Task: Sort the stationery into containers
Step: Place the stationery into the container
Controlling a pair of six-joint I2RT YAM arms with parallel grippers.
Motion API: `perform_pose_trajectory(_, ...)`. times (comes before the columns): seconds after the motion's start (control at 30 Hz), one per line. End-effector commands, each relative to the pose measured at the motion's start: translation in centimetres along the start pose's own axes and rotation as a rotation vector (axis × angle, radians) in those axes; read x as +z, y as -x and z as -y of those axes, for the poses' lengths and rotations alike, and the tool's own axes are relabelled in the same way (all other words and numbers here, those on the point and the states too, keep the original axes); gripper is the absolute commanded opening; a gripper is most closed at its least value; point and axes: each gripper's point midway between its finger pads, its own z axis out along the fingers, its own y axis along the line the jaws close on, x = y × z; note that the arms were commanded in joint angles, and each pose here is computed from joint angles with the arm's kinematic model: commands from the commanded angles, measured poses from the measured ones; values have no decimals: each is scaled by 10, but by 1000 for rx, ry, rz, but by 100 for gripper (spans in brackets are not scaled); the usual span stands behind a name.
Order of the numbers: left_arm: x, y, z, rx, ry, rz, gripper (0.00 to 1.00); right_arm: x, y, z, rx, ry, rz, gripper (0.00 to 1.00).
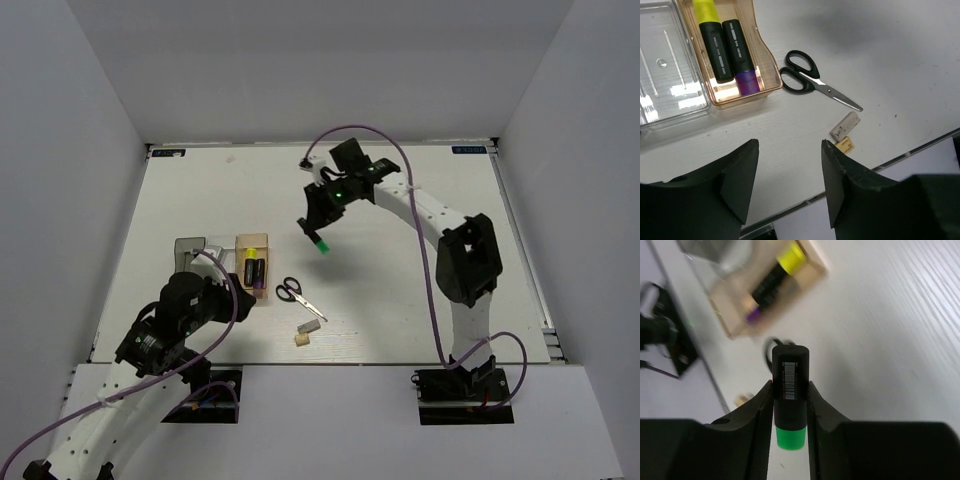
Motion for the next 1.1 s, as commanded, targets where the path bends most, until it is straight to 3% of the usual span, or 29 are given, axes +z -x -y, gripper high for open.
perform_pose_trajectory(0.0,-1,-5,10,-12,-58,-13,61,28,37,-52,109,236,65,0)
perform_pose_trajectory(0.13,-5,-9,15,-8,-81,-56,47,48,73,-81,43,272,209,0)
perform_pose_trajectory(0.27,-7,-14,14,-12,-85,-60,47,70,96,-87,117,246,270,0)
perform_pose_trajectory(0.57,-10,-21,14,-22,-89,-77,47,120,95,-86,252,188,289,0)
perform_pose_trajectory(0.87,-12,-24,16,-13,-100,-102,51,145,83,-90,181,104,261,0)
perform_pose_trajectory(0.9,-12,-25,15,-12,-95,-103,51,145,83,-92,175,105,259,2)
perform_pose_trajectory(0.93,-13,-25,15,-10,-99,-106,51,145,79,-94,161,108,250,15)
perform_pose_trajectory(1.0,-12,-25,14,-11,-93,-109,51,145,76,-95,151,107,244,26)
perform_pose_trajectory(1.03,-13,-26,16,-6,-101,-113,51,141,77,-95,142,104,247,37)
perform_pose_trajectory(1.07,-13,-26,15,-8,-97,-119,51,143,72,-92,143,96,236,39)
